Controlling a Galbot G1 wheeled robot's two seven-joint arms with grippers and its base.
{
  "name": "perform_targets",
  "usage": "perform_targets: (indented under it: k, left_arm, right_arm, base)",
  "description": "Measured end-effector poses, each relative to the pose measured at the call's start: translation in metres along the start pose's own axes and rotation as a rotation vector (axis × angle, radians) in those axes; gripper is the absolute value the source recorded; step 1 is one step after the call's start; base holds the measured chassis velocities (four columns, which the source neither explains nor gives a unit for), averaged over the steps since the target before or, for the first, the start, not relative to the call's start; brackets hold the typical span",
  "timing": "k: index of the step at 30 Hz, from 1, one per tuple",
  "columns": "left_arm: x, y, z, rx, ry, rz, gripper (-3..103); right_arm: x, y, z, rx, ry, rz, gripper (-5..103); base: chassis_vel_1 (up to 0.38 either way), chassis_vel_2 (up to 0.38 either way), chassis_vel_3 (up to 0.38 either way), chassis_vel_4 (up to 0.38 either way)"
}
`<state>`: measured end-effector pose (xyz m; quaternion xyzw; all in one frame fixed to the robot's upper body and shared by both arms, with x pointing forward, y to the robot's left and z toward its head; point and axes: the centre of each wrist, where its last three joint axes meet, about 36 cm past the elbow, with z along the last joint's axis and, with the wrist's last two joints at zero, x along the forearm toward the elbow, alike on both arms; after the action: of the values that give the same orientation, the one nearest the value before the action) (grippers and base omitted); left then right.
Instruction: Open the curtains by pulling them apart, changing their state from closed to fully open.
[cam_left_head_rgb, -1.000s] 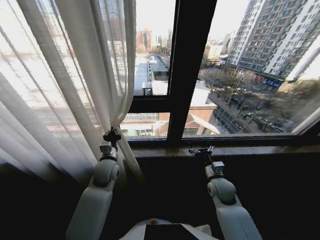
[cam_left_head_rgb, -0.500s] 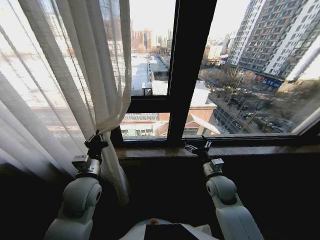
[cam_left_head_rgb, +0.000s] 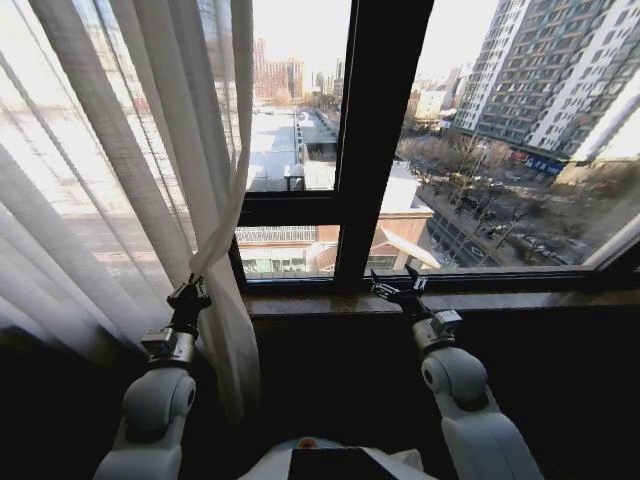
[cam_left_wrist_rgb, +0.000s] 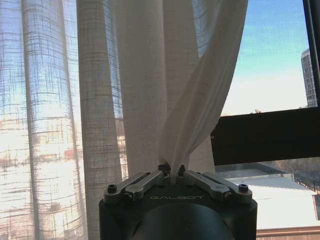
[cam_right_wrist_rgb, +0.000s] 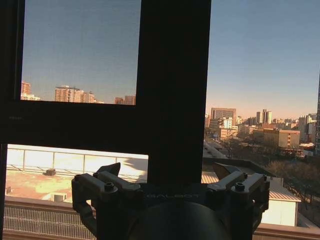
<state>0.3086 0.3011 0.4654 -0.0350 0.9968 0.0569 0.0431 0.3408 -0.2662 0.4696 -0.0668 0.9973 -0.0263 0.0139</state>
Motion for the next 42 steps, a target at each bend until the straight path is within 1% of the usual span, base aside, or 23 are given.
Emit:
perform_targets:
  k: [2,4,7,9,10,11,12,14,20,24,30,36,42]
  left_arm:
    - [0.006,0.011,0.015,0.013,0.018,-0.010,0]
    - [0.014,0.017,0.026,0.030,0.032,-0.014,0]
    - [0.022,0.020,0.033,0.042,0.041,-0.019,0]
    - [0.027,0.020,0.035,0.047,0.045,-0.022,0]
    - [0.027,0.019,0.034,0.048,0.043,-0.021,0]
    - [0.027,0.019,0.034,0.048,0.043,-0.021,0]
    - [0.027,0.019,0.032,0.049,0.038,-0.021,0]
    - [0.026,0.015,0.027,0.053,0.031,-0.014,0]
    - [0.025,0.009,0.018,0.059,0.025,-0.006,0]
    - [0.025,0.009,0.012,0.052,0.016,-0.006,0]
    - [0.025,0.010,0.008,0.045,0.010,-0.009,0]
    - [0.024,0.010,0.004,0.042,0.002,-0.012,0]
    - [0.024,0.009,0.006,0.037,0.005,-0.013,0]
  right_arm:
    - [-0.001,-0.001,0.001,0.001,0.003,0.001,100]
    - [-0.001,-0.001,0.003,0.002,0.009,0.002,100]
    - [-0.001,-0.001,0.005,0.004,0.013,0.003,100]
    - [-0.002,-0.001,0.005,0.026,0.012,0.003,100]
    - [-0.003,-0.001,0.005,0.045,0.011,0.000,100]
    - [-0.003,-0.001,0.005,0.045,0.011,0.000,100]
    - [-0.003,0.000,0.005,0.069,0.009,-0.003,100]
    - [-0.004,0.000,0.005,0.096,0.006,-0.010,100]
    - [-0.002,0.003,0.006,0.116,0.003,-0.016,100]
    - [0.001,0.005,0.009,0.158,0.004,-0.026,100]
    - [0.002,0.011,0.008,0.169,0.001,-0.042,100]
    - [-0.001,0.019,0.007,0.173,-0.009,-0.070,100]
    - [-0.002,0.018,0.009,0.172,-0.006,-0.060,100]
  base:
    - [0.000,0.000,0.000,0.000]
    - [0.000,0.000,0.000,0.000]
    - [0.000,0.000,0.000,0.000]
    - [0.000,0.000,0.000,0.000]
    - [0.000,0.000,0.000,0.000]
    - [0.000,0.000,0.000,0.000]
    - [0.000,0.000,0.000,0.000]
    - [0.000,0.000,0.000,0.000]
    - [0.000,0.000,0.000,0.000]
    - [0.011,0.004,-0.015,-0.010]
    - [0.107,0.097,-0.109,-0.105]
    - [0.217,0.222,-0.207,-0.216]
    - [0.285,0.300,-0.296,-0.279]
